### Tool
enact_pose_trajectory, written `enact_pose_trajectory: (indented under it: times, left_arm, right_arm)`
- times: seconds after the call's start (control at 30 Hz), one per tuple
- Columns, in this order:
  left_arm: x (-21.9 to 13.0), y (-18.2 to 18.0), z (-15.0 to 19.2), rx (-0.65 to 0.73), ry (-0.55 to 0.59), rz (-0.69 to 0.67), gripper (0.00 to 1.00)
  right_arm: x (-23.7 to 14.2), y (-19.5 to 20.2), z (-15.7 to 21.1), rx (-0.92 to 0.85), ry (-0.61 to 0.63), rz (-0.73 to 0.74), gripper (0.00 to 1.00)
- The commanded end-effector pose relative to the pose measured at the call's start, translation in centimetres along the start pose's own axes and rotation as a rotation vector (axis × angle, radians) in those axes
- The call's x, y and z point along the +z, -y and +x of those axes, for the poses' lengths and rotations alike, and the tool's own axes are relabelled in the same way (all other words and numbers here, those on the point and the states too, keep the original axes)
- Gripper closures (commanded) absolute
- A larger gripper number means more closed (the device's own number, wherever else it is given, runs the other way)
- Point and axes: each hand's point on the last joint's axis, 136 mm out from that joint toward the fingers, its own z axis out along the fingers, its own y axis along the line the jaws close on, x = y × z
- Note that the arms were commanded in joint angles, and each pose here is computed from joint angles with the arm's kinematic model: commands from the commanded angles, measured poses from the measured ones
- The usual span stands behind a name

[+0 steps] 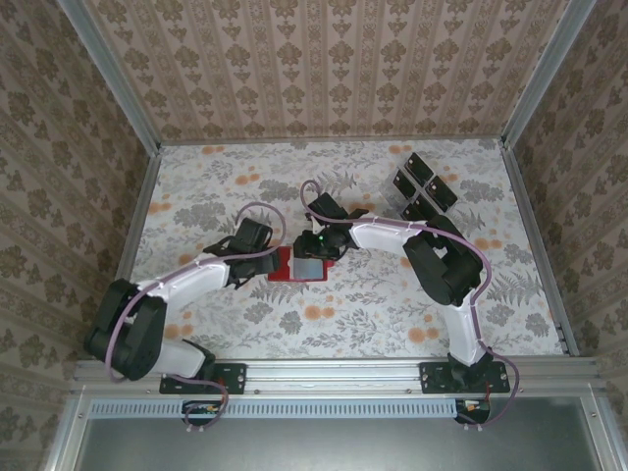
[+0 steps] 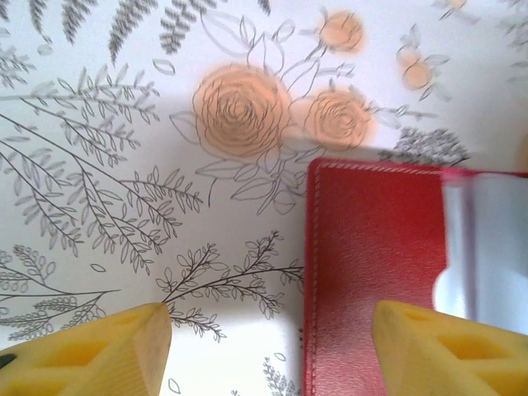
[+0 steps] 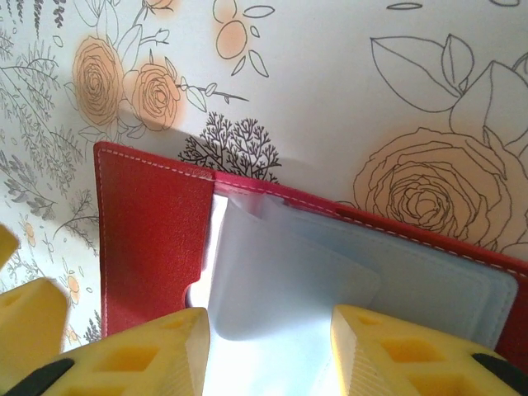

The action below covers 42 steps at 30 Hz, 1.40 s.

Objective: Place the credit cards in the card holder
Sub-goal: Flip over the card slot in the card holder.

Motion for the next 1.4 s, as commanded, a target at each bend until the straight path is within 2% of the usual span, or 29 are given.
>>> enact_pose_trajectory:
  times: [0.0,0.27,0.43,0.83,1.37]
  left_arm:
    - [-1.1,0.4,-0.1,0.013,0.02,0.052,0.32]
    - [-2.5,3.0,0.2,0.02,0.051,0.201,0.32]
    - [-2.3,4.9,1.1,0.061,0.036,0.243,0.31]
    - [-1.4,7.0,2.0,0.104,0.023,0.267,0.31]
    - [1.0,6.6,3.5,0.137,-0.01,0.202,0.32]
  right_arm:
    - [0.6,0.2,0.9,0.032,-0.026,-0.008,0.57]
    - [0.6,0.2,0.9,0.044,-0.019,-0.015,0.57]
    - [0.6,0.2,0.9,0.049,-0.017,-0.015,0.56]
    - [0.7,0.3,1.1,0.055,-0.019,-0.019,0.56]
    - [0.6,0.2,1.0,0.056,-0.02,-0.023,0.57]
